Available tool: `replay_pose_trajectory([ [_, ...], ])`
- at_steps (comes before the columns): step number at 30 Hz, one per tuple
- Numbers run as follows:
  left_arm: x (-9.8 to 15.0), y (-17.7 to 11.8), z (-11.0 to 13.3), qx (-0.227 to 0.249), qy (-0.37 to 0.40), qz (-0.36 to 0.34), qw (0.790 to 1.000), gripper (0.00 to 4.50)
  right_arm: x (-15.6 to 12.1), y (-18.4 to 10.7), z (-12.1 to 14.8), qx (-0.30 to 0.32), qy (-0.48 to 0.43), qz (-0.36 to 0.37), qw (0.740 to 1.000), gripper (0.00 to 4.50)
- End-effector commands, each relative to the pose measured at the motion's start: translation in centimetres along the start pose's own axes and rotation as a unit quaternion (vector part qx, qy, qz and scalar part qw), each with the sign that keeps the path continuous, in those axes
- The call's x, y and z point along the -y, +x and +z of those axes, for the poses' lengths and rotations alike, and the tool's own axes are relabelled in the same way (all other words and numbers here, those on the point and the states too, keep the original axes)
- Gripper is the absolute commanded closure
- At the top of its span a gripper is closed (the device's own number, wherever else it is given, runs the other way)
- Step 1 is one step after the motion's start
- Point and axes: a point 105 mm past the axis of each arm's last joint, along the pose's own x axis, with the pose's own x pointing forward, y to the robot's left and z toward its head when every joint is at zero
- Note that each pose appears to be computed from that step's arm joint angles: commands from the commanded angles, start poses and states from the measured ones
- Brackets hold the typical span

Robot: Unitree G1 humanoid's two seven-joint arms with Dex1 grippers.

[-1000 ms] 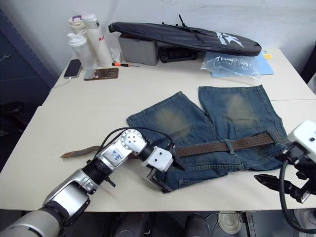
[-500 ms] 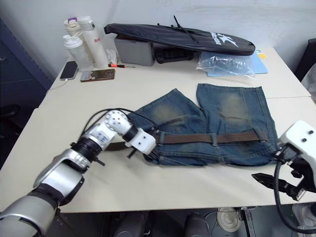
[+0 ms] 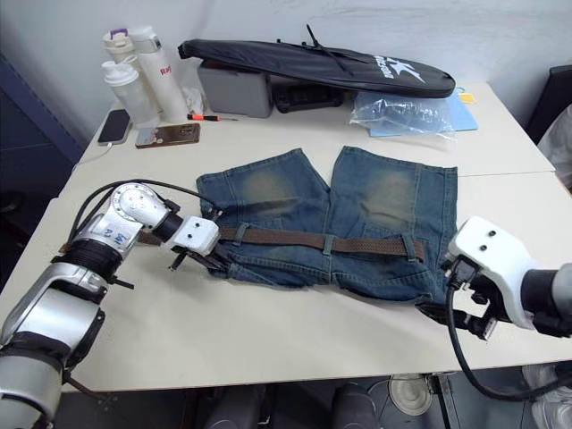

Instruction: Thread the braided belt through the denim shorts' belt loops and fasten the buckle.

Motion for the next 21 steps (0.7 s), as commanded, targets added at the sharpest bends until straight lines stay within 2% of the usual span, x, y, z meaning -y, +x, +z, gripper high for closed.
replay_pose_trajectory([
  [1,1.3,-2.6,1.0,0.065,-0.084,-0.015,0.994,2.22,1.6,0.5,0.7,0.024,0.007,-0.025,0.999,0.00],
  [2,1.1,-3.5,2.3,0.114,-0.117,-0.006,0.987,2.17,2.0,0.6,0.8,0.027,0.010,-0.034,0.999,0.00],
  [3,0.6,-4.7,3.9,0.164,-0.144,0.004,0.976,1.71,2.7,0.8,1.0,0.041,0.022,-0.047,0.998,0.00],
  [5,-0.1,-6.4,6.0,0.229,-0.170,0.014,0.958,1.14,4.0,1.4,1.6,0.066,0.044,-0.068,0.995,0.00],
  [6,-0.8,-6.8,6.5,0.244,-0.174,0.035,0.953,0.76,4.8,1.9,1.9,0.079,0.056,-0.082,0.992,0.00],
  [7,-1.8,-6.7,6.6,0.246,-0.167,0.074,0.952,0.27,5.7,2.4,2.2,0.090,0.070,-0.102,0.988,0.00],
  [8,-3.0,-6.6,6.3,0.240,-0.174,0.115,0.948,0.07,6.6,3.0,2.6,0.104,0.089,-0.120,0.983,0.00],
  [10,-4.4,-6.1,5.3,0.226,-0.226,0.156,0.935,0.07,7.5,4.1,3.4,0.119,0.108,-0.136,0.978,0.00],
  [14,-5.6,-3.6,4.9,0.222,-0.309,0.151,0.912,0.07,7.4,6.4,3.1,0.110,0.138,-0.117,0.977,0.00],
  [18,-5.0,-0.6,4.3,0.180,-0.323,0.116,0.922,0.07,8.0,7.2,2.0,0.105,0.164,-0.129,0.972,0.00],
  [21,-5.1,0.4,3.3,0.153,-0.333,0.128,0.921,0.07,8.1,7.5,1.4,0.113,0.185,-0.131,0.967,0.00],
])
